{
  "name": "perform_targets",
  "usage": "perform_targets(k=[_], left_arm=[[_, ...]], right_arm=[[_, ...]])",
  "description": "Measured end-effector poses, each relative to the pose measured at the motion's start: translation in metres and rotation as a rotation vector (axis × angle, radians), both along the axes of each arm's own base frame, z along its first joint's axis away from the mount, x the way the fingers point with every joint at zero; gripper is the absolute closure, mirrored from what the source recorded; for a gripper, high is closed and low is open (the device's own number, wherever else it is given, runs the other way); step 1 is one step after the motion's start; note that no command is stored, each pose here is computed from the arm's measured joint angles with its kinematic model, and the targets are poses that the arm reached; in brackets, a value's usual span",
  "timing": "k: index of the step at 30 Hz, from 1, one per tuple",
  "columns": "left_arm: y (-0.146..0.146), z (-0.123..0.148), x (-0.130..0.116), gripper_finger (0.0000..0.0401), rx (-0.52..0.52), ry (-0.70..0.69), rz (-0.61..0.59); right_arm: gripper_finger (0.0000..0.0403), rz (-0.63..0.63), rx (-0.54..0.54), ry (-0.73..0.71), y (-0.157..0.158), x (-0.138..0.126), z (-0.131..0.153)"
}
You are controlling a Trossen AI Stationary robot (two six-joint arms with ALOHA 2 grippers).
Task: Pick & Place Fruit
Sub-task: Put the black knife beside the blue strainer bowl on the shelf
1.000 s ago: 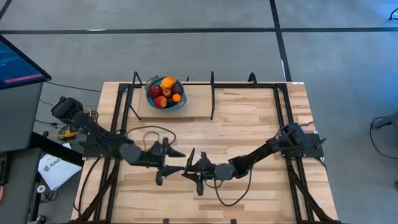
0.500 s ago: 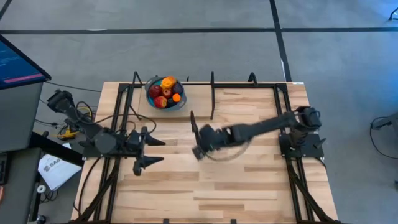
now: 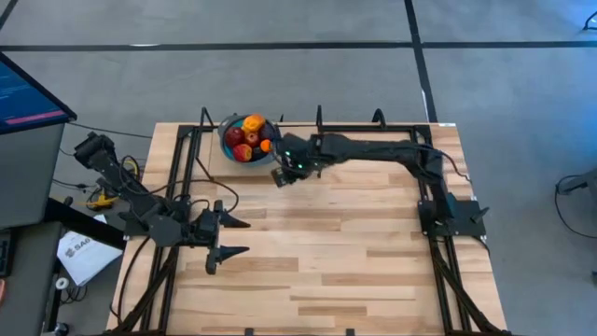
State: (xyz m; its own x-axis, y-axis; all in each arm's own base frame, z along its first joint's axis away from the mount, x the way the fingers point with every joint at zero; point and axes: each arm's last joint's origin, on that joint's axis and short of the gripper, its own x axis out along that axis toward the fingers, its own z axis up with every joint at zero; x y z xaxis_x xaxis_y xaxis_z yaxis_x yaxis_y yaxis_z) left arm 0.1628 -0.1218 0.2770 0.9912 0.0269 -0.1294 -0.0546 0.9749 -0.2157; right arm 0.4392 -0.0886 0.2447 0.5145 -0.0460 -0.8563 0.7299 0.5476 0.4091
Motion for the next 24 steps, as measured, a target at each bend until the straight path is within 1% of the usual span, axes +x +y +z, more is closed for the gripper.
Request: perform_targets(k=[5,6,10,14,17,20,24], left_arm=[[-0.001,-0.001,0.001,0.0112,0.002,0.003,0.0],[-0.001,-0.001,0.001,0.0112,0.0,0.002,0.0],[-0.001,0.0,0.0,0.0112,-0.006,-0.002,-0.004],[-0.001,0.0,0.0,0.0112,-0.007,-0.002,-0.005],[-0.001,0.0,0.0,0.0112,-0.006,-0.002,-0.005],[-0.001,0.0,0.0,0.0112,-0.006,-0.002,-0.005],[-0.001,0.0,0.0,0.0112,-0.006,-0.001,-0.006]], right_arm=[[0.0312,-0.019,0.007,0.049,-0.024,0.013,-0.001],[0.0309,-0.017,0.016,0.08,-0.026,0.013,-0.003],[0.0309,0.0,0.023,0.114,-0.027,0.021,-0.006],[0.0315,0.036,0.029,0.04,-0.021,0.03,0.004],[0.0312,0.032,0.027,0.007,-0.018,0.033,0.014],[0.0312,-0.01,0.034,-0.021,-0.028,0.031,0.023],[0.0313,-0.069,0.04,-0.016,-0.048,0.025,0.022]])
